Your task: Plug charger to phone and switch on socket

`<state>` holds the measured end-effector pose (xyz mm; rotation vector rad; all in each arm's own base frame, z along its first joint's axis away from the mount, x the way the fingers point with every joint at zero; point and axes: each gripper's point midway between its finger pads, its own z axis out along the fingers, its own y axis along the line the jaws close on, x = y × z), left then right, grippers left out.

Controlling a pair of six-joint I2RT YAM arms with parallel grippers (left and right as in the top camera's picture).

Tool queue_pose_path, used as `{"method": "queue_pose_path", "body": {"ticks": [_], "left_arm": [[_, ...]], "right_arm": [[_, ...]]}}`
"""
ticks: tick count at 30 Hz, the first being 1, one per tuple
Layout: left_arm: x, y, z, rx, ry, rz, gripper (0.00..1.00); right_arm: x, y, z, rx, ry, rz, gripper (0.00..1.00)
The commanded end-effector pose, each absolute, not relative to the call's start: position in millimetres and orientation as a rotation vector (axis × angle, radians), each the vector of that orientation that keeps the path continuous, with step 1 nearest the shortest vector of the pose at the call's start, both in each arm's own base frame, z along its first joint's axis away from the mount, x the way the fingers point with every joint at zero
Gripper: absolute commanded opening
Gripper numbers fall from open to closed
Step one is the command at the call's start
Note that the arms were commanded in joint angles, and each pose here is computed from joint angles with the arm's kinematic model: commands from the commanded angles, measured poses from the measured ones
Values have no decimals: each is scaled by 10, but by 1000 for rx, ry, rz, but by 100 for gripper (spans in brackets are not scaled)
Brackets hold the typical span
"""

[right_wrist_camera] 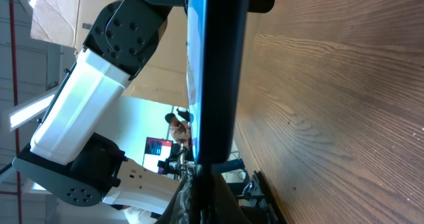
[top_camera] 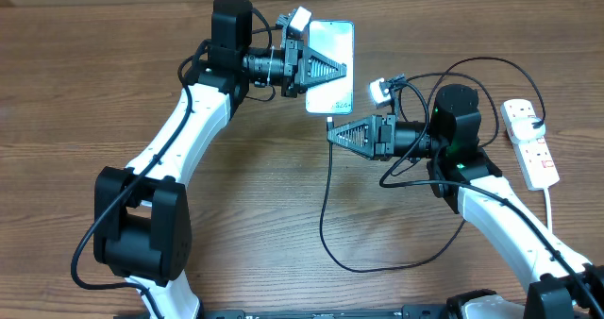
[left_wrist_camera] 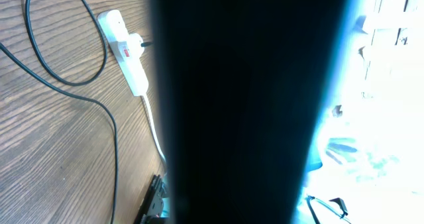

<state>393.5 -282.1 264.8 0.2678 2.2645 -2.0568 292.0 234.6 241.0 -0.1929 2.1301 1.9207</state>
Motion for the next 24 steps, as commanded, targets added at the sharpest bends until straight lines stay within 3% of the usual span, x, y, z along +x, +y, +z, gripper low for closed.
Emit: {"method": "queue_pose_path", "body": {"ticks": [1,24], "left_arm": [[3826,-2835,2852,348,2223,-2079,4],[3751,-2932,2860,406,2212,-2082,4]], "right_arm": [[2885,2366,2545,-247,2098,1928,4],[2888,2366,2550,-250,2094,1926,4]]}}
